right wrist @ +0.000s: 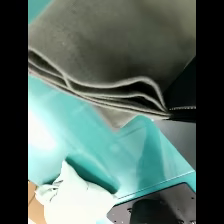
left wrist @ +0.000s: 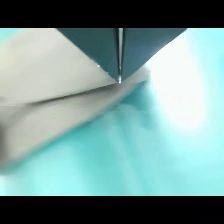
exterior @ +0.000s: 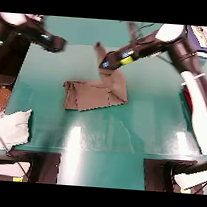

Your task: Fold the shirts.

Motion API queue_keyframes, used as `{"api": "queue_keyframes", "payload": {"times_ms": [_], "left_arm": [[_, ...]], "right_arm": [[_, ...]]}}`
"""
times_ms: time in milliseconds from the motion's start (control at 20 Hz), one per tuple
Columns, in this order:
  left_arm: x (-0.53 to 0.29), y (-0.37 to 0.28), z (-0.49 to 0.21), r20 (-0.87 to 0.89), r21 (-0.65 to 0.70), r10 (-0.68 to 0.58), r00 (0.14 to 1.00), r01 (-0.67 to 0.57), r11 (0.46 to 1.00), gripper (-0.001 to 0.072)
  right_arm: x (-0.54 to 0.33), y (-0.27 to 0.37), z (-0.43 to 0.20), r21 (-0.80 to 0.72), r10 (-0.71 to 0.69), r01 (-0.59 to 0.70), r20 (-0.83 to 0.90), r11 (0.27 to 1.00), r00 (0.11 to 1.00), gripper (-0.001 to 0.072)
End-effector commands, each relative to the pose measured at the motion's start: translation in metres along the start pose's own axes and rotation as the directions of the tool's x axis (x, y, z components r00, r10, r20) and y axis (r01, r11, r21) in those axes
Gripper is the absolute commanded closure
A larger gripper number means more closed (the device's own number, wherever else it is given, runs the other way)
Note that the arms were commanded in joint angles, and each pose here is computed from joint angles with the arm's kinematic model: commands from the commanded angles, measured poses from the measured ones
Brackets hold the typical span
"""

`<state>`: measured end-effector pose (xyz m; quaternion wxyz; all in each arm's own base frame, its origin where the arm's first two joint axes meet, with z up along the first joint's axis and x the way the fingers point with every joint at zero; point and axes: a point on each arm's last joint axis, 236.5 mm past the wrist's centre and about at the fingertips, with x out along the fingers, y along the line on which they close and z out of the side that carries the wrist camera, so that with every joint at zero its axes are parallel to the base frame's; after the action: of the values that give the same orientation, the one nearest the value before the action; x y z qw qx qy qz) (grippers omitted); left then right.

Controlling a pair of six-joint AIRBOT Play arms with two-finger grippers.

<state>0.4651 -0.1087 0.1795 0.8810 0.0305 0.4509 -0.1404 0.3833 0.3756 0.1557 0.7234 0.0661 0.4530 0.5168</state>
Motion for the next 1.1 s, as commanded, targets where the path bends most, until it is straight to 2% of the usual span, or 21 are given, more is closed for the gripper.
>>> {"api": "queue_keyframes", "payload": {"times_ms": [0,50,100,150,200,300,500,650,800,850,900,950,1050], "left_arm": [[-0.078,0.065,-0.007,0.06,-0.052,0.191,0.98,-0.188,0.981,0.068],[-0.09,0.07,-0.008,0.074,-0.067,0.205,0.976,-0.2,0.977,0.068],[-0.097,0.074,-0.01,0.078,-0.076,0.213,0.974,-0.207,0.975,0.068],[-0.101,0.076,-0.012,0.075,-0.082,0.217,0.973,-0.211,0.974,0.068],[-0.103,0.075,-0.014,0.07,-0.08,0.217,0.974,-0.211,0.974,0.068],[-0.102,0.074,-0.015,0.066,-0.075,0.212,0.975,-0.207,0.976,0.068],[-0.097,0.058,-0.015,0.068,-0.081,0.142,0.988,-0.136,0.987,0.068],[-0.075,0.038,-0.022,0.048,-0.097,0.043,0.998,-0.038,0.995,0.068],[-0.045,0.019,-0.03,0.036,-0.131,-0.057,0.998,0.061,0.989,0.068],[-0.037,0.009,-0.033,0.035,-0.144,-0.096,0.995,0.1,0.984,0.068],[-0.028,0.002,-0.035,0.034,-0.154,-0.122,0.992,0.126,0.98,0.068],[-0.021,-0.002,-0.038,0.03,-0.161,-0.138,0.99,0.141,0.977,0.068],[-0.007,-0.012,-0.046,0.016,-0.16,-0.157,0.987,0.158,0.974,0.068]], "right_arm": [[0.078,0.021,0.0,-0.069,0.026,-0.024,0.023,0.997,0.999,0.0697],[0.102,0.025,-0.003,-0.098,0.03,-0.028,0.027,0.995,0.999,0.0681],[0.123,0.029,-0.009,-0.132,0.036,-0.033,0.021,0.991,0.999,0.0485],[0.138,0.036,-0.02,-0.147,0.048,-0.048,-0.004,0.988,0.999,0.0229],[0.145,0.043,-0.029,-0.156,0.057,-0.062,-0.033,0.986,0.998,0.0187],[0.136,0.042,-0.045,-0.196,0.027,-0.048,-0.11,0.98,0.994,0.0188],[0.066,-0.034,-0.083,-0.173,-0.18,0.132,-0.309,0.976,0.934,0.0189],[0.007,-0.099,-0.108,0.015,-0.212,0.23,-0.332,0.973,0.919,0.0189],[-0.038,-0.166,-0.137,0.207,-0.26,0.328,-0.299,0.922,0.918,0.0185],[-0.047,-0.183,-0.147,0.262,-0.266,0.345,-0.294,0.901,0.918,0.0137],[-0.053,-0.195,-0.153,0.33,-0.25,0.334,-0.272,0.883,0.929,0.003],[-0.053,-0.202,-0.155,0.397,-0.221,0.301,-0.234,0.867,0.947,0.0006],[-0.048,-0.215,-0.153,0.519,-0.174,0.224,-0.143,0.825,0.974,0.0006]]}}
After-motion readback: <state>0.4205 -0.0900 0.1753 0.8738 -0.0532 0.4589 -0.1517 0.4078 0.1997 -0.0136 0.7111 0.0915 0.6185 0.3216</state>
